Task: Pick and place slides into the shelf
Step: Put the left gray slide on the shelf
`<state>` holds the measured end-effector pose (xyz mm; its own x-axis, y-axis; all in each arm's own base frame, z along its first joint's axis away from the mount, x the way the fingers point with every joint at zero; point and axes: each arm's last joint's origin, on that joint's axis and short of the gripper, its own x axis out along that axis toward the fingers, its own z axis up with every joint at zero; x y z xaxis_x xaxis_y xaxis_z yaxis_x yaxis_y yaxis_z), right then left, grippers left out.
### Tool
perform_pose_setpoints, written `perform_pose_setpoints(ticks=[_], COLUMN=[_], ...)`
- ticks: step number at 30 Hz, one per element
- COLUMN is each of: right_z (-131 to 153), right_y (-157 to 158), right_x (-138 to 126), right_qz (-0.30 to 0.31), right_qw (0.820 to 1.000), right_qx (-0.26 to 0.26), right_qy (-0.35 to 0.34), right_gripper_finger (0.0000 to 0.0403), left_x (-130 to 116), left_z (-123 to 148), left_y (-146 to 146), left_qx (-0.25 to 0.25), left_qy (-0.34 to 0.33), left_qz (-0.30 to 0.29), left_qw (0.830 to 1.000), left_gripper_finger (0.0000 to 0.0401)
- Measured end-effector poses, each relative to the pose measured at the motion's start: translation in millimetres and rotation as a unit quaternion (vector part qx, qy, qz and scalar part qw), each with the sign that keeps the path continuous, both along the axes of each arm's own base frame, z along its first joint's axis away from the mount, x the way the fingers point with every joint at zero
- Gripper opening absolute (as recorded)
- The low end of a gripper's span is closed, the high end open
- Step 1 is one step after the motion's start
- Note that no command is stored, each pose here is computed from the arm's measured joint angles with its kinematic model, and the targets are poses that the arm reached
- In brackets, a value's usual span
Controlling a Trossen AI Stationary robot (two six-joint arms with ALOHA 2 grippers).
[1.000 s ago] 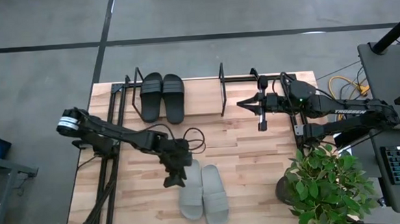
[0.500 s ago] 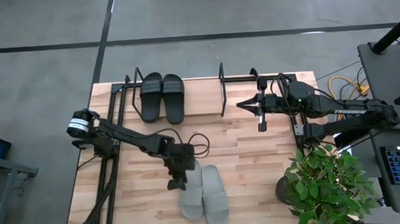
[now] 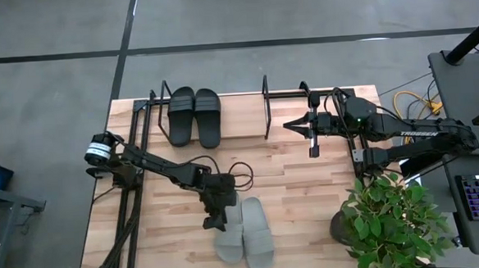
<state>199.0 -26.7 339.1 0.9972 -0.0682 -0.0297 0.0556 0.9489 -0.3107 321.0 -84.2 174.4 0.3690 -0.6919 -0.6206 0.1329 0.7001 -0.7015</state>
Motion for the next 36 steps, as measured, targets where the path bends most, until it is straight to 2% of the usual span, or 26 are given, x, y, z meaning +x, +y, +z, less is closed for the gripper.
perform_pose_setpoints(ticks=[9, 16, 23, 32, 36], right_z=[-0.1, -0.3, -2.2, -2.3, -2.3], right_y=[0.0, 0.0, 0.0, -1.2, -1.8], right_x=[0.0, 0.0, -0.1, -0.2, -0.2], right_qz=[0.0, 0.0, 0.0, -0.021, -0.031], right_qw=[1.0, 1.0, 1.0, 1.0, 0.999], right_qx=[0.0, 0.0, -0.001, -0.003, -0.004], right_qy=[0.0, 0.001, 0.011, 0.011, 0.011], right_gripper_finger=[0.0009, 0.0009, 0.0009, 0.0009, 0.0009], left_x=[-1.8, 1.1, 4.2, 4.1, 2.9], left_z=[0.2, -10.0, -26.9, -26.4, -26.3], left_y=[-8.5, -7.3, -9.3, -9.8, -10.7], left_qx=[-0.014, 0.018, 0.004, -0.02, -0.028], left_qy=[0.021, 0.028, 0.056, 0.067, 0.067], left_qz=[0.012, 0.036, 0.02, 0.008, -0.009], left_qw=[1.0, 0.999, 0.998, 0.998, 0.997], left_gripper_finger=[0.0155, 0.0152, 0.0152, 0.0151, 0.0126])
